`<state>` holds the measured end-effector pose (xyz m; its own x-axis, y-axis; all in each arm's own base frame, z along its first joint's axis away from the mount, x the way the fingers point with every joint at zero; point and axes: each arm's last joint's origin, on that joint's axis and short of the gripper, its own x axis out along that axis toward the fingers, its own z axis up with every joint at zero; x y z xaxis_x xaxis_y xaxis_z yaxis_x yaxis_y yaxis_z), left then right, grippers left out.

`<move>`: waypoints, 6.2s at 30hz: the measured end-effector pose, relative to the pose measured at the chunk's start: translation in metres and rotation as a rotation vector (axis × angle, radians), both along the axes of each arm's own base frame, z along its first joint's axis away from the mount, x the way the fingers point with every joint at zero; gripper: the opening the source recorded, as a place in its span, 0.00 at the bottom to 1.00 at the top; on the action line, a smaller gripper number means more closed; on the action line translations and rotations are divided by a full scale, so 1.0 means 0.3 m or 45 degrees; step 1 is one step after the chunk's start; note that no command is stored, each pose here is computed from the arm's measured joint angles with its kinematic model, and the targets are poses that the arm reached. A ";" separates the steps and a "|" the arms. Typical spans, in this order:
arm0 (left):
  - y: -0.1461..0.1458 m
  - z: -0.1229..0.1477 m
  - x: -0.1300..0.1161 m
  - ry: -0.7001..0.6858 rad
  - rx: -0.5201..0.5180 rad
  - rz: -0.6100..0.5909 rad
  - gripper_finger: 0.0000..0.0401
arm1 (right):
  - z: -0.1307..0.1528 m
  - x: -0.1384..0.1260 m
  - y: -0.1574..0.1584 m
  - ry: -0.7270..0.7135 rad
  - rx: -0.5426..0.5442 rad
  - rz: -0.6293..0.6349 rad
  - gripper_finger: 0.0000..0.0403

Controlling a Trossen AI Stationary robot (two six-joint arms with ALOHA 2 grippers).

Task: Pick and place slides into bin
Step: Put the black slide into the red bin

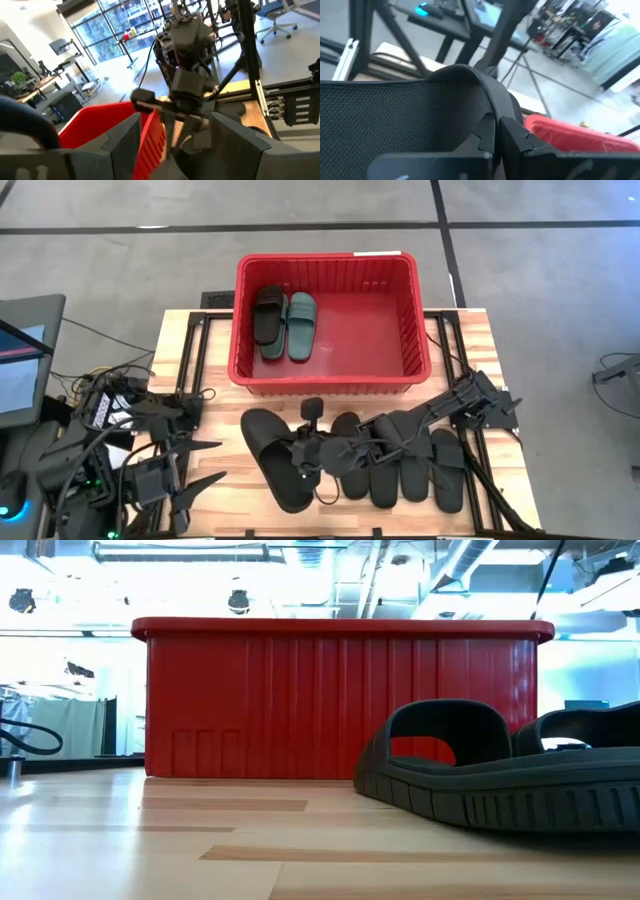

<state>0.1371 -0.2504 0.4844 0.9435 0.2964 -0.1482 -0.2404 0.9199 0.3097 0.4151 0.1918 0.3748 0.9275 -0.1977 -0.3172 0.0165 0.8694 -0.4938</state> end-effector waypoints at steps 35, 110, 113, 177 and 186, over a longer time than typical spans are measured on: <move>0.009 0.043 -0.101 -0.169 0.087 -0.010 0.55 | 0.162 -0.059 -0.457 0.290 -0.069 -0.668 0.00; 0.787 -0.248 -0.295 -0.289 -0.164 0.486 0.55 | -0.288 0.053 -1.431 0.236 0.379 -0.527 0.00; 0.788 -0.247 -0.296 -0.295 -0.156 0.490 0.55 | -0.330 0.060 -1.443 0.270 0.411 -0.541 0.00; 0.795 -0.246 -0.302 -0.332 -0.220 0.496 0.55 | -0.453 0.105 -1.486 0.386 0.160 -0.403 0.23; 0.795 -0.245 -0.301 -0.336 -0.227 0.496 0.55 | -0.451 0.118 -1.466 0.372 0.177 -0.394 0.31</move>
<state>0.0467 -0.0119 0.4107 0.7797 0.6262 0.0003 -0.6257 0.7791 0.0382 0.4504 -0.2480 0.2395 0.6988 -0.3887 -0.6006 0.1632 0.9040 -0.3952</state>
